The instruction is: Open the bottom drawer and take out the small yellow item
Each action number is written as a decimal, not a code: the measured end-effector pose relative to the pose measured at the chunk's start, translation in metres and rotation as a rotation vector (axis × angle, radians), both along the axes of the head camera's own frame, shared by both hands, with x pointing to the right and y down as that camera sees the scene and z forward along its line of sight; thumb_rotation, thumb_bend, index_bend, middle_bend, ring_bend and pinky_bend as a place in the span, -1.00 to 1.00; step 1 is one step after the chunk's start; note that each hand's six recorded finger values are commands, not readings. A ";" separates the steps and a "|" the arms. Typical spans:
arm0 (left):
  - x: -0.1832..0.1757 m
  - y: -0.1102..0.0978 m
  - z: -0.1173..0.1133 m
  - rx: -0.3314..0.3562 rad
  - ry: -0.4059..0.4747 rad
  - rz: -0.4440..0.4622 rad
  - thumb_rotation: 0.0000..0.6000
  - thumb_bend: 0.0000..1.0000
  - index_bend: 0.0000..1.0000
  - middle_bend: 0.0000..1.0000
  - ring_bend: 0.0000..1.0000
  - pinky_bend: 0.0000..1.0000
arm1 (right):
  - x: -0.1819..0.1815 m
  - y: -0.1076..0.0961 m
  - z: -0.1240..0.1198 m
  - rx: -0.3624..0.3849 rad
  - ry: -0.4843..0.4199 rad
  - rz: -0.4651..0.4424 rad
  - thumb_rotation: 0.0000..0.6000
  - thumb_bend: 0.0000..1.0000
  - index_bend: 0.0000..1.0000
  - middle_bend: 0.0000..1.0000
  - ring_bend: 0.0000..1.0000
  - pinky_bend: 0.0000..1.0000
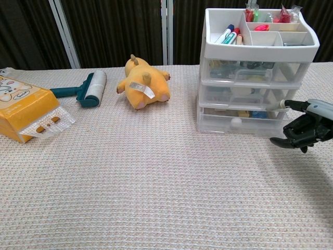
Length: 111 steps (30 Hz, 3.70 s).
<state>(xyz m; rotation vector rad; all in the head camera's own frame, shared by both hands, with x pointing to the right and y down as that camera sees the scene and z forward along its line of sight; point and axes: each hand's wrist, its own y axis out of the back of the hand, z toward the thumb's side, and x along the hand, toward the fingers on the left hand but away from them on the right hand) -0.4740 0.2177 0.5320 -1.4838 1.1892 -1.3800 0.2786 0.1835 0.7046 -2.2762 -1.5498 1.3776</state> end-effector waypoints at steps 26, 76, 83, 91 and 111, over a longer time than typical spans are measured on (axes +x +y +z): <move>0.001 0.000 0.001 -0.010 0.000 0.005 1.00 -0.67 -1.00 -1.00 -1.00 -1.00 | -0.001 0.004 0.025 -0.071 0.051 -0.021 1.00 -0.53 -0.16 0.72 0.74 0.40; 0.003 0.002 -0.003 -0.002 0.007 0.005 1.00 -0.67 -1.00 -1.00 -1.00 -1.00 | -0.003 0.053 -0.026 -0.082 -0.017 -0.136 1.00 -0.55 -0.77 0.74 0.75 0.40; 0.002 0.002 -0.004 -0.001 0.009 0.001 1.00 -0.67 -1.00 -1.00 -1.00 -1.00 | -0.012 0.042 -0.034 -0.071 0.042 -0.219 1.00 -0.55 -0.85 0.76 0.76 0.40; 0.001 0.002 -0.003 -0.007 0.007 0.002 1.00 -0.67 -1.00 -1.00 -1.00 -1.00 | -0.018 0.027 -0.030 -0.133 0.114 -0.258 1.00 -0.55 -0.87 0.76 0.76 0.40; -0.001 0.001 -0.001 -0.020 0.004 -0.004 1.00 -0.67 -1.00 -1.00 -1.00 -1.00 | -0.035 -0.004 -0.008 -0.318 0.250 -0.286 1.00 -0.55 -0.93 0.77 0.78 0.41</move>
